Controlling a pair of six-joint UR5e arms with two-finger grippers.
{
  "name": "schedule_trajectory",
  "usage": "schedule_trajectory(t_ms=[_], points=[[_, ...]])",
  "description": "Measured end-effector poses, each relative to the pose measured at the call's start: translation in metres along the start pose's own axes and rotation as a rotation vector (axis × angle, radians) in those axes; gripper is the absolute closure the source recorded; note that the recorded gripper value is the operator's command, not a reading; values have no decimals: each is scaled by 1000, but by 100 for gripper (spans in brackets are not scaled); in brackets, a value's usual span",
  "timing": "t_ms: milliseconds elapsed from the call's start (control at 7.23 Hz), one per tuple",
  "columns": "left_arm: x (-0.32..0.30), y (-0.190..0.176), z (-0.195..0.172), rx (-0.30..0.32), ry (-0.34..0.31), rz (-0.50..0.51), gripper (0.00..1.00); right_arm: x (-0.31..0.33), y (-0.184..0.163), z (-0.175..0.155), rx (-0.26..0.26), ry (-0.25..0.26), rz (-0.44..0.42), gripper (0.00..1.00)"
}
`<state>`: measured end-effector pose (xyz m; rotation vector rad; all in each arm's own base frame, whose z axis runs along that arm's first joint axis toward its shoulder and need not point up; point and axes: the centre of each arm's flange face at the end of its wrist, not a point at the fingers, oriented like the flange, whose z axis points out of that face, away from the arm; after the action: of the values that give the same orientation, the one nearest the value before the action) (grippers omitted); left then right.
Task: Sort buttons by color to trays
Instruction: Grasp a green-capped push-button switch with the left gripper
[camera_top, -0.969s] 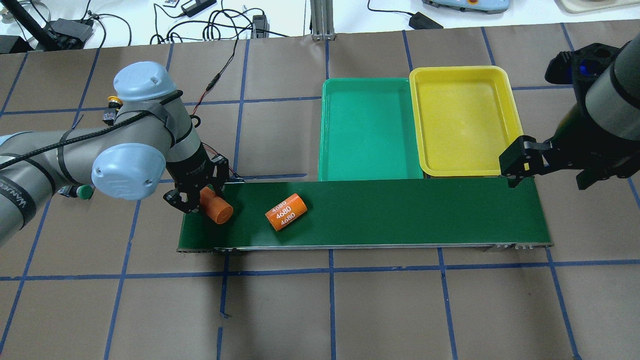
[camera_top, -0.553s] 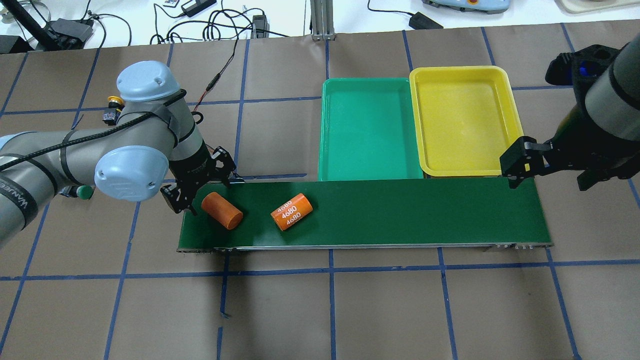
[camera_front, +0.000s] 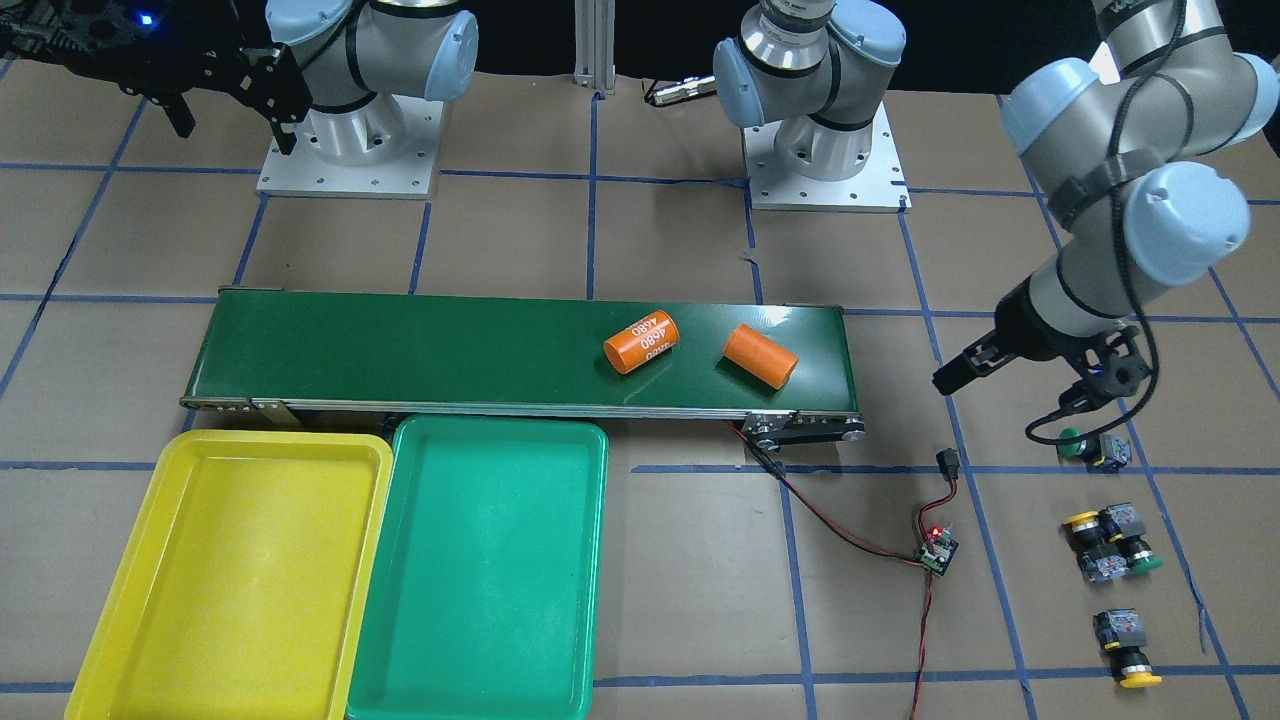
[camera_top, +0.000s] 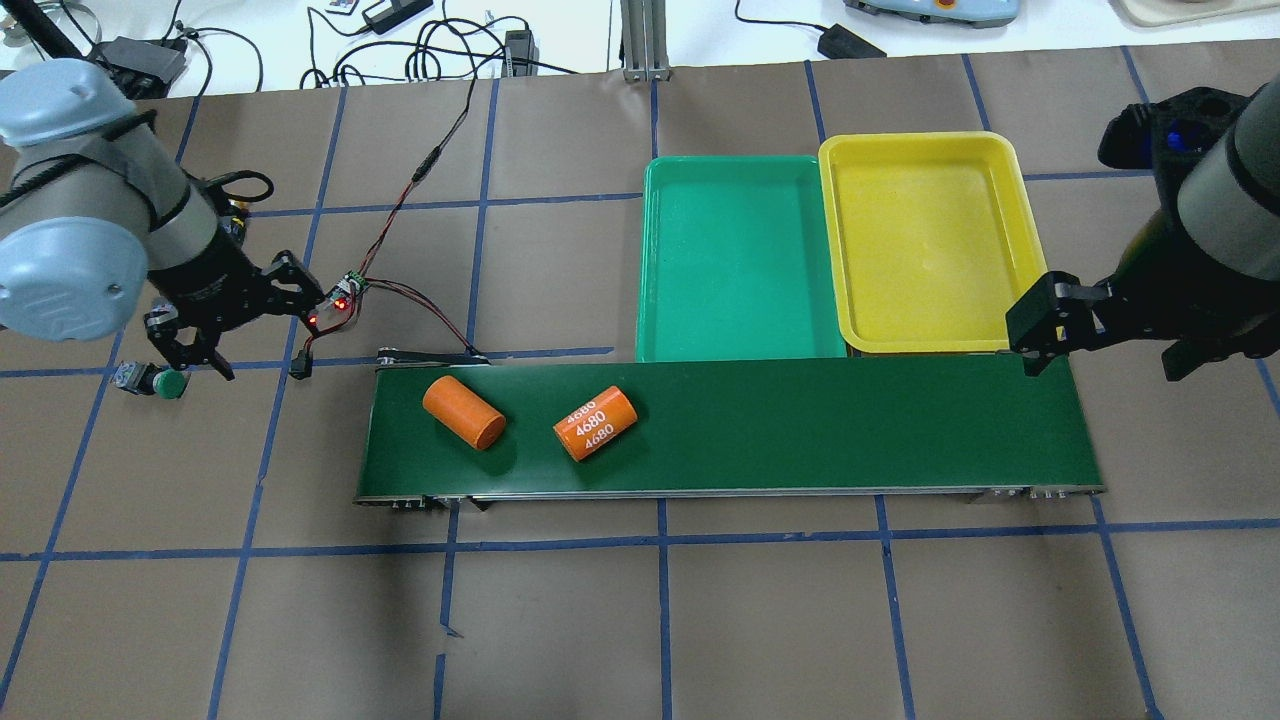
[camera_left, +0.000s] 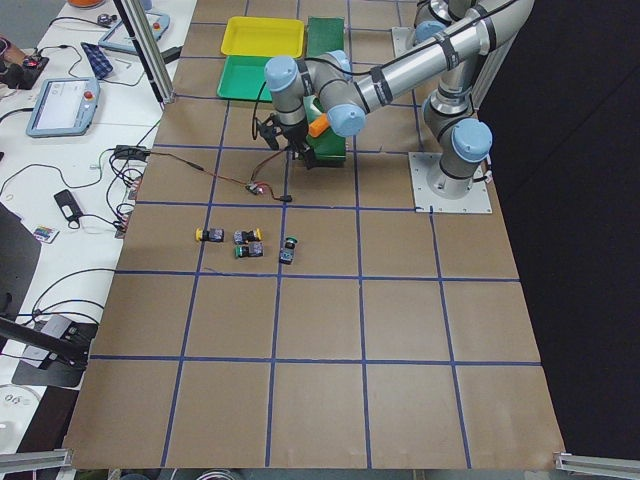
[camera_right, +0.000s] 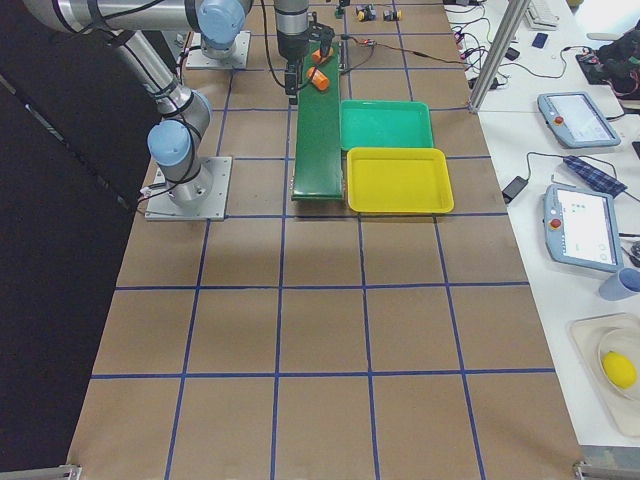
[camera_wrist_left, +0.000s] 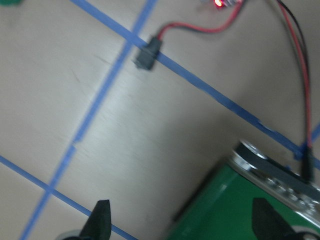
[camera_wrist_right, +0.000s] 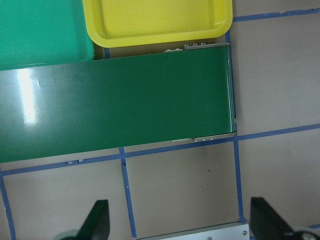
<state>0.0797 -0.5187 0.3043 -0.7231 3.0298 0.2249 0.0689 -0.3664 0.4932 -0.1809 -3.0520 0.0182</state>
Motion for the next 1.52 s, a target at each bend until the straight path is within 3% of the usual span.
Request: schedule_trajectory(t_ms=[553, 830, 1245, 1522], points=[[-93, -49, 35, 27, 1, 443, 0, 1, 0, -1, 2, 0, 2, 0], [-109, -71, 58, 61, -50, 680, 0, 1, 3, -3, 9, -5, -1, 0], [-124, -100, 86, 99, -136, 783, 0, -2, 3, -1, 6, -18, -9, 0], [-141, -111, 112, 82, -127, 775, 0, -2, 4, 4, -4, -19, -11, 0]])
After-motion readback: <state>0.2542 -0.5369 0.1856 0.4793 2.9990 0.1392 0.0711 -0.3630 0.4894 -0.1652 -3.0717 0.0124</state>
